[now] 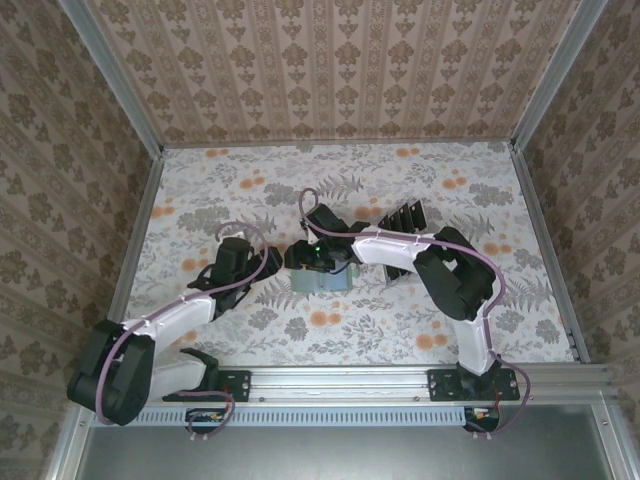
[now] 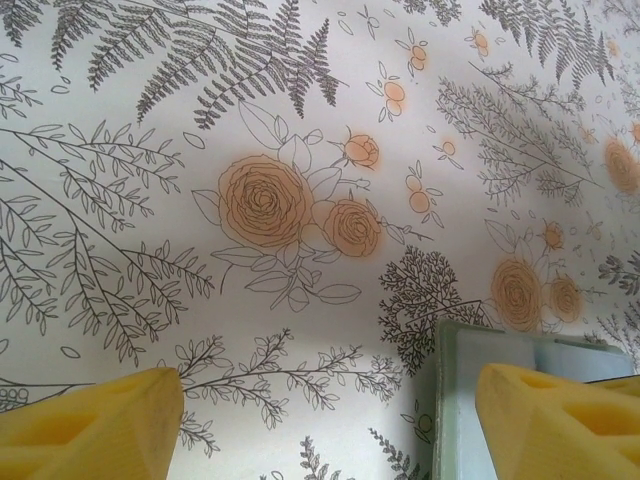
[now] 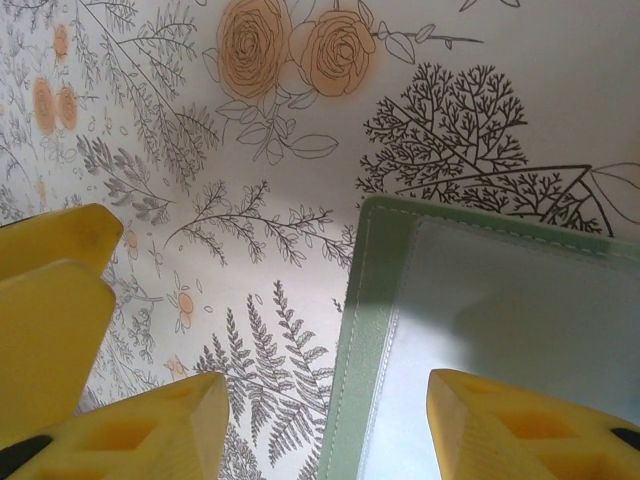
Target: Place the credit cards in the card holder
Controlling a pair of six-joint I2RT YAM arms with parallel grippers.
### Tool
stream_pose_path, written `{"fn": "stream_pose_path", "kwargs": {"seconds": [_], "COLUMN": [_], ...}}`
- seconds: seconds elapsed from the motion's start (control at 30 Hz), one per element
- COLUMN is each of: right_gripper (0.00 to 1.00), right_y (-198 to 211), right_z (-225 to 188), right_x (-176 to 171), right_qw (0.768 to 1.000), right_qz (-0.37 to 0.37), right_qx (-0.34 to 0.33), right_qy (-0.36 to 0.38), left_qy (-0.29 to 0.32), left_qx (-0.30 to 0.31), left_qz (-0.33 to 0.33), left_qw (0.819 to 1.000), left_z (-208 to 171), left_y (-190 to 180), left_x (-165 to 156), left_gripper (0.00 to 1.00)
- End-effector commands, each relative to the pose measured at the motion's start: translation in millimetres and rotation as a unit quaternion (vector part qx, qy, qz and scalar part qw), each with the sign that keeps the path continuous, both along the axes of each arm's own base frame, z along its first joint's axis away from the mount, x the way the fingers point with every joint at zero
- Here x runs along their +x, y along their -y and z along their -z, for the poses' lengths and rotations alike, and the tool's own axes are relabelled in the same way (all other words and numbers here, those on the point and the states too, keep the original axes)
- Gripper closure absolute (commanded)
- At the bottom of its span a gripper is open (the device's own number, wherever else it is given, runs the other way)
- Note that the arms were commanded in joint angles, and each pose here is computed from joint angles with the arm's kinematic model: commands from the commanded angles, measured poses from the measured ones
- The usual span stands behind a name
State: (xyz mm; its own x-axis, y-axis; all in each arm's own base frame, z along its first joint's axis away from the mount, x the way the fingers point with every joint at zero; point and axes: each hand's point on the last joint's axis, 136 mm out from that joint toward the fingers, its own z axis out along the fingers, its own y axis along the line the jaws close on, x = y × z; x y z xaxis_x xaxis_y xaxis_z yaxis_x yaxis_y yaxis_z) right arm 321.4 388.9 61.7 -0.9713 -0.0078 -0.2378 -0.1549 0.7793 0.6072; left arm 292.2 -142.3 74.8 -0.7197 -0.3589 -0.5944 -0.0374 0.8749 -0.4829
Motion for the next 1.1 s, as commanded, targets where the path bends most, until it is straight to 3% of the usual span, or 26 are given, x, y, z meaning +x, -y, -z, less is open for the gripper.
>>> {"fn": "stream_pose_path", "kwargs": {"seconds": [0.0,0.13,0.4,0.67,1.07], "right_gripper": [0.43,0.43,0.43,0.44,0.44], "right_y": [10.9,44.8,94.9,100.5,98.5], "right_z": [-29.5,-42.4,-22.0,0.5,22.7], "right_x": [1.8,7.9,4.1,-0.1,-6.1], "right_qw": [1.0,0.999,0.993,0.991,0.991], "right_qz": [0.002,0.028,0.036,0.031,0.03], "right_qx": [0.007,-0.007,-0.104,-0.125,-0.128], "right_qy": [0.019,0.04,0.045,0.032,0.011], "left_qy": [-0.005,-0.005,-0.006,-0.019,-0.049], "left_qx": [0.006,0.003,0.023,0.083,0.102], "left_qz": [0.014,0.041,0.098,0.125,0.123], "left_qw": [1.0,0.999,0.995,0.988,0.986], "left_z": [1.2,-1.8,-2.9,16.1,47.2], "left_y": [0.5,8.5,40.3,55.4,49.9], "left_x": [-5.6,-6.1,-9.0,-15.8,-21.9], "left_gripper": [0.21,0.21,0.21,0.21,0.21]}}
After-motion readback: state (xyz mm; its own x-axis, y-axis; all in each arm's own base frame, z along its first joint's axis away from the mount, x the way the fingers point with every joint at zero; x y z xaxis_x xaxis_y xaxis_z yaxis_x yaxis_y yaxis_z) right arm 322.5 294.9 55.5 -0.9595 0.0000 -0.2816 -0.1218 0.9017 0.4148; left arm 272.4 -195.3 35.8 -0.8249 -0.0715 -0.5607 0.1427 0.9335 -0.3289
